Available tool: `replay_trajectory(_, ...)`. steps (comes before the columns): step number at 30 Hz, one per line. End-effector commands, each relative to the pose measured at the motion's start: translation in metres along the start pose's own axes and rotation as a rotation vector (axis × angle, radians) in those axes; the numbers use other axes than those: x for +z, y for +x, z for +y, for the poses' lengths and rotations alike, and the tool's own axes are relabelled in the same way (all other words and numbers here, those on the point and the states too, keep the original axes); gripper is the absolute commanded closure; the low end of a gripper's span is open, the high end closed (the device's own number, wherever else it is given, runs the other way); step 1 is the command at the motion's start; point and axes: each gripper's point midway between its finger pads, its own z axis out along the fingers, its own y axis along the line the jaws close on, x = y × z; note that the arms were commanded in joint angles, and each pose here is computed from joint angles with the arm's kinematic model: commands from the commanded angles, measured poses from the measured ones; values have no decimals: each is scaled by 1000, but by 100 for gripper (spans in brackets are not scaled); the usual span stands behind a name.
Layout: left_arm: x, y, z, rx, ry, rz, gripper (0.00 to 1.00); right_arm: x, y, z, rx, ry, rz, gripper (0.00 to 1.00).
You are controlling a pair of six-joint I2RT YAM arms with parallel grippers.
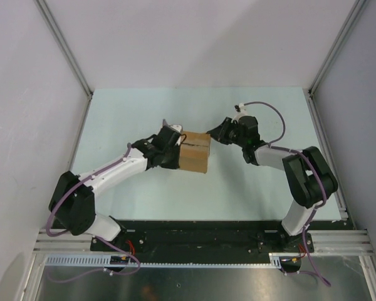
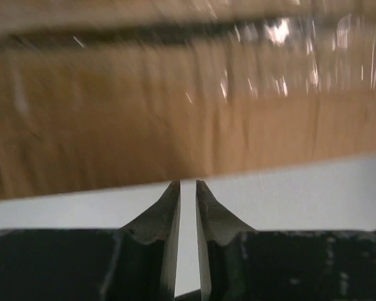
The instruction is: Unpack the express box
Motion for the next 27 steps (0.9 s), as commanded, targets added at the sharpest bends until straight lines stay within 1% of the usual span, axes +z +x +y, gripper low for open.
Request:
replay_trajectory(1,1,-41,9,-153,9,-118,80,-17,6,28,-90,24,30,100)
replay_trajectory(5,0,-65,37,-213,-30,-164,78,-32,25,38,-112,45,48,100)
replay_trajectory(6,1,-67,41,-216,-34,-167,78,-36,24,47,-129,41,32,100)
replay_trajectory(8,3,-75,48,-222,-32,-174,77,-41,41,57,-147,36,68,100)
replay_trajectory(9,4,-77,50,-220,-28,-174,75,-44,43,61,-162,39,62,100)
replay_trajectory(10,5,-80,52,-218,-28,-177,75,-45,56,72,-181,26,85,100)
replay_trajectory(12,7,-83,55,-224,-20,-175,73,-49,66,75,-198,47,95,100)
replay_trajectory(17,14,-89,57,-217,-3,-162,69,-52,97,96,-223,32,134,100)
replay_trajectory(20,11,-92,58,-203,-4,-174,62,-52,101,98,-227,52,117,100)
replay_trajectory(21,9,-93,64,-204,-33,-187,54,-52,100,97,-225,73,100,100)
replay_trajectory(22,7,-93,70,-202,-53,-195,51,-53,99,97,-224,84,93,100)
replay_trajectory(23,4,-95,77,-206,-81,-211,43,-56,97,96,-218,100,86,100)
replay_trajectory(26,-12,-101,92,-208,-132,-267,32,-64,84,92,-215,158,32,100)
replay_trajectory(27,-23,-105,94,-205,-139,-295,30,-66,79,90,-218,179,8,100)
